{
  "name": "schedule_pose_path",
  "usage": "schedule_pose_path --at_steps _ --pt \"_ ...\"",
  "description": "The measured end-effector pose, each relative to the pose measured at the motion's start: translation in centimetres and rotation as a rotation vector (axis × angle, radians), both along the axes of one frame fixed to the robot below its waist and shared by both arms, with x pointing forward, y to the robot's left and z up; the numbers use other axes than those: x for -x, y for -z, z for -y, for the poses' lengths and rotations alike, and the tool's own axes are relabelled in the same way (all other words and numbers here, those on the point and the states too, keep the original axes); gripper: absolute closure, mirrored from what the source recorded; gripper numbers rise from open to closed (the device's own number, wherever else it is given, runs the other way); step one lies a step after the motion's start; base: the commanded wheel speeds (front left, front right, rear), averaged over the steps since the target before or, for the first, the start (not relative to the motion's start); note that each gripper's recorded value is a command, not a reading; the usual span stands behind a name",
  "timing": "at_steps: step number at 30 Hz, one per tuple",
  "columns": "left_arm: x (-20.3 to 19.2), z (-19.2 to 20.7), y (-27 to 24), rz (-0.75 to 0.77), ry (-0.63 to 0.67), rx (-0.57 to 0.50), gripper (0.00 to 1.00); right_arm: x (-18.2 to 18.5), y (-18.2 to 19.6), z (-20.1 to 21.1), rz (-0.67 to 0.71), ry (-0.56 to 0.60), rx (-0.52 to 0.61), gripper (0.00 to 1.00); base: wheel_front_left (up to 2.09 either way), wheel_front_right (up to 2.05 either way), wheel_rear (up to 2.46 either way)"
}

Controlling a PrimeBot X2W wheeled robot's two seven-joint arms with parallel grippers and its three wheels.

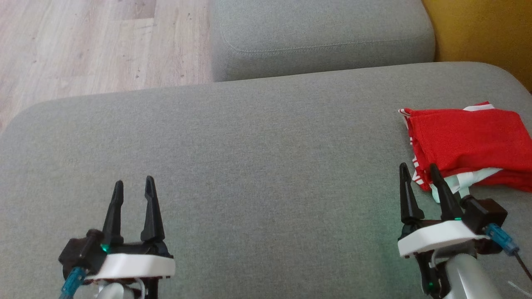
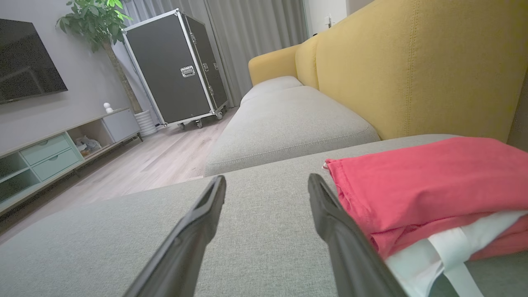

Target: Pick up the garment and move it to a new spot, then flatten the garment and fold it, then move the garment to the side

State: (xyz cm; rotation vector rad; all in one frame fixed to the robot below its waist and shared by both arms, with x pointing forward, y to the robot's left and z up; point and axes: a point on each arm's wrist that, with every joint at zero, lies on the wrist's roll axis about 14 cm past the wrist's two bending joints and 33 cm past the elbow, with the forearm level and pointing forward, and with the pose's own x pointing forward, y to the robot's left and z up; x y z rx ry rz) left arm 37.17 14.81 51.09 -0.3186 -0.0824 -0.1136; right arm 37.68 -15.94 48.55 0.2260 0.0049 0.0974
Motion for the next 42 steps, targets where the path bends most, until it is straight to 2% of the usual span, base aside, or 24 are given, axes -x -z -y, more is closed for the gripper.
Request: schedule_pose_path --at_steps 17,18,26,42 --pt "0.1 -0.2 -0.2 0.007 -0.007 0.011 0.00 -0.1 -0.1 -0.8 0.005 -0.024 0.002 0.00 0.00 0.00 0.00" --pt "0.1 -0.2 -0.2 0.004 -0.007 0.013 1.00 -0.1 -0.1 -0.8 0.006 -0.024 0.002 1.00 0.00 0.00 0.00" --pt "2.3 -0.6 5.1 -0.165 -0.021 0.026 1.00 3.0 5.4 -0.4 -0.173 -0.007 -0.015 1.00 0.00 0.00 0.00" --pt "2.2 -1.3 5.5 -0.210 -0.052 0.179 1.00 2.6 5.1 0.6 -0.193 0.051 -0.178 1.00 0.00 0.00 0.00"
